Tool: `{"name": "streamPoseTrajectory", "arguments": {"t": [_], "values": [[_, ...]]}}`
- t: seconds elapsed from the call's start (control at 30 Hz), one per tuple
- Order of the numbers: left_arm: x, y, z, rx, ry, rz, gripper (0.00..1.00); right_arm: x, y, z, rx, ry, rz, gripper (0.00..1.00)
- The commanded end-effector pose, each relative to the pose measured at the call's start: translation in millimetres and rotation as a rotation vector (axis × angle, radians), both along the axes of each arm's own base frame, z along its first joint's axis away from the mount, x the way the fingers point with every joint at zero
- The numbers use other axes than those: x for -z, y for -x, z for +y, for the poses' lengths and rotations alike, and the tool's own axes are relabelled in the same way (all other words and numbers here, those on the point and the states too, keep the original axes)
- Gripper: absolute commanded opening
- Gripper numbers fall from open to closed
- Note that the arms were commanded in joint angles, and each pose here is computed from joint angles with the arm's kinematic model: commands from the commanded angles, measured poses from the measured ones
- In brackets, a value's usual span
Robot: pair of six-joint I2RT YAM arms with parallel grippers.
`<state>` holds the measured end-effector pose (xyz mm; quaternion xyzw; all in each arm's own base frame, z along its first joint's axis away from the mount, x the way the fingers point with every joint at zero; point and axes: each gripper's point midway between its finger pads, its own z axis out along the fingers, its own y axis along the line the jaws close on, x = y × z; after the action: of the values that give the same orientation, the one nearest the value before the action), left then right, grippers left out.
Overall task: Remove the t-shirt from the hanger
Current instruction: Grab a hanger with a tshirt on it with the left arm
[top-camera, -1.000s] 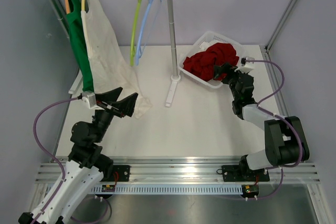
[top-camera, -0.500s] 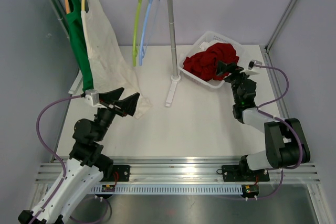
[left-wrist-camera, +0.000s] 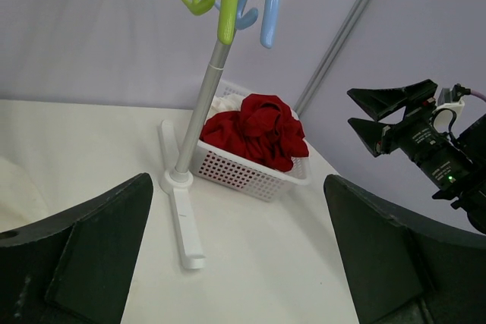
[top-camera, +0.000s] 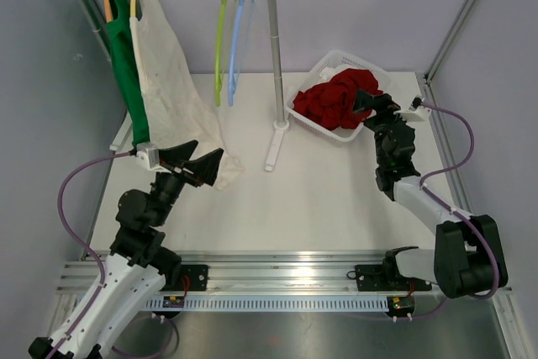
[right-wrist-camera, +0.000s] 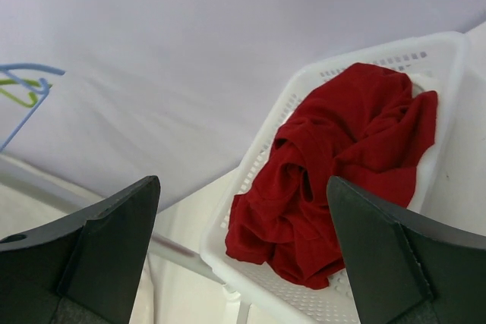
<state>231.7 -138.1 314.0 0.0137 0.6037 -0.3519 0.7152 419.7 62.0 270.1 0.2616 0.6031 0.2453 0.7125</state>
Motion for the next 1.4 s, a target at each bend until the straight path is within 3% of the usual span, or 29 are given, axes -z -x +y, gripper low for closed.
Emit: {"name": "streamPoseTrajectory", "arguments": {"t": [0.0, 0.2, 0.37, 0.53, 0.7, 0.83, 0.9, 0.93, 1.0, 1.2, 1.23, 1.27, 1.37], "values": [[-33, 5, 6, -0.022, 0.014, -0.073, 0.99, -34, 13, 16, -0.091, 0.086, -0.108, 1.0], [-60, 8, 25, -0.111, -0.015, -0.081, 0.99, -39, 30, 32, -0.188, 0.282, -0.168, 0.99], [-84, 9, 42, -0.194, -0.016, -0.082, 0.99, -34, 31, 40, -0.235, 0.338, -0.175, 0.99], [-136, 2, 53, -0.265, 0.04, -0.118, 0.99, -33, 27, 51, -0.286, 0.363, -0.181, 1.0], [-163, -35, 65, -0.415, 0.06, -0.068, 0.99, -29, 23, 53, -0.297, 0.391, -0.169, 0.99], [-197, -73, 94, -0.669, 0.135, -0.039, 0.99, -29, 21, 47, -0.266, 0.379, -0.155, 0.99], [-188, -104, 89, -0.736, 0.07, 0.026, 0.99, -31, 24, 47, -0.267, 0.379, -0.159, 1.0], [-205, -105, 97, -0.78, 0.067, 0.012, 0.99, -28, 25, 47, -0.268, 0.379, -0.151, 0.99], [-199, -123, 97, -0.841, 0.046, 0.059, 0.99, -29, 27, 45, -0.264, 0.38, -0.154, 0.99], [-238, -142, 94, -0.812, 0.17, -0.005, 0.99, -28, 25, 44, -0.258, 0.389, -0.146, 0.99], [-227, -159, 96, -0.834, 0.128, 0.038, 0.99, -28, 24, 45, -0.262, 0.388, -0.145, 0.99], [-249, -155, 102, -0.838, 0.146, 0.015, 0.99, -26, 24, 46, -0.266, 0.389, -0.139, 0.99], [-255, -167, 112, -0.863, 0.09, 0.003, 0.99, -26, 22, 46, -0.269, 0.385, -0.136, 0.99]]}}
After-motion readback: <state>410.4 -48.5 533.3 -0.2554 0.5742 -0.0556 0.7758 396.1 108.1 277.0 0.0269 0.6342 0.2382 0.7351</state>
